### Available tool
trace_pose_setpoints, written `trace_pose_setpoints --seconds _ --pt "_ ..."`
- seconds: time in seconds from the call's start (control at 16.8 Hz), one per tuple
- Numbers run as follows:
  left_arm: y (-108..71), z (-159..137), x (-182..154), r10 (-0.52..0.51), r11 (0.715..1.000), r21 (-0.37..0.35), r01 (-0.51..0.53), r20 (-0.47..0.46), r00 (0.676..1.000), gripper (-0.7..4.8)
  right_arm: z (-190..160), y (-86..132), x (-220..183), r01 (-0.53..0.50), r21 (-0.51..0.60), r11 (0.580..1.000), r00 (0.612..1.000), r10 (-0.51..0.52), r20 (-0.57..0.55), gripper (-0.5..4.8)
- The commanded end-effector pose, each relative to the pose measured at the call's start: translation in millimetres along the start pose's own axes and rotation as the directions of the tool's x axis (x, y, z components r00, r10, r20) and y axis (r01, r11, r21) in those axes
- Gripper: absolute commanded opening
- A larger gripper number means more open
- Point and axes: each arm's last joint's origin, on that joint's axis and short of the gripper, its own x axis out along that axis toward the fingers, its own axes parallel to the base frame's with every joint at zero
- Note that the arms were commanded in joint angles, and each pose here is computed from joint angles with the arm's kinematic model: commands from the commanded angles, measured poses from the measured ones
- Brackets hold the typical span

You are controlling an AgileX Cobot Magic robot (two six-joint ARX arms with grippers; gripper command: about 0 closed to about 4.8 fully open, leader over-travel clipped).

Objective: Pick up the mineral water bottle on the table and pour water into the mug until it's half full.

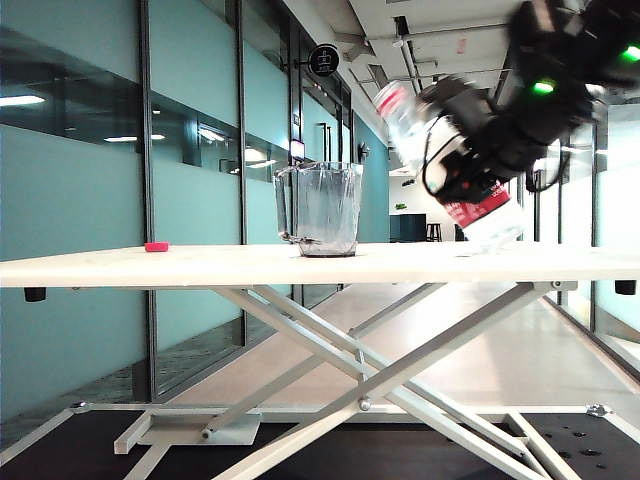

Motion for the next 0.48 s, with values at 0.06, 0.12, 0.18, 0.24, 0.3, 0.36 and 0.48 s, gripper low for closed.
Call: trace_pose_setpoints --seconds 0.06,0.12,0.18,0.24,0.3,0.36,0.48 --pt "-0.2 -0.2 -0.1 -0.005 1.0 0.001 0.005 -0.004 1.0 -0.05 19.6 8.7 -2.7 0.081 -0.22 0.972 0.994 -0.096 -0.059 0.77" --pt "-0.2 -0.2 -0.1 -0.004 1.0 0.001 0.004 -0.003 1.0 -0.05 21.7 9.3 -2.9 0.095 -0.251 0.963 0.991 -0.115 -0.068 0.77" --pt "-0.2 -0.2 -0.1 -0.004 1.0 0.001 0.004 -0.003 1.0 -0.05 24.7 12.6 -3.5 0.109 -0.312 0.944 0.987 -0.14 -0.079 0.77" --pt "-0.2 -0.2 -0.1 -0.005 1.0 0.003 0.005 -0.003 1.0 -0.05 27.1 15.2 -4.1 0.123 -0.364 0.923 0.982 -0.167 -0.09 0.77" --pt "-0.1 -0.2 -0.1 -0.004 1.0 0.009 0.004 -0.004 1.0 -0.05 28.3 16.5 -4.4 0.129 -0.411 0.902 0.978 -0.184 -0.097 0.77" --pt "-0.1 -0.2 -0.1 -0.004 1.0 0.012 0.004 -0.003 1.0 -0.05 29.4 15.9 -4.6 0.139 -0.435 0.889 0.976 -0.198 -0.092 0.78" --pt "-0.1 -0.2 -0.1 -0.004 1.0 0.02 0.004 -0.004 1.0 -0.05 30.6 14.1 -5.6 0.16 -0.475 0.865 0.968 -0.232 -0.098 0.88"
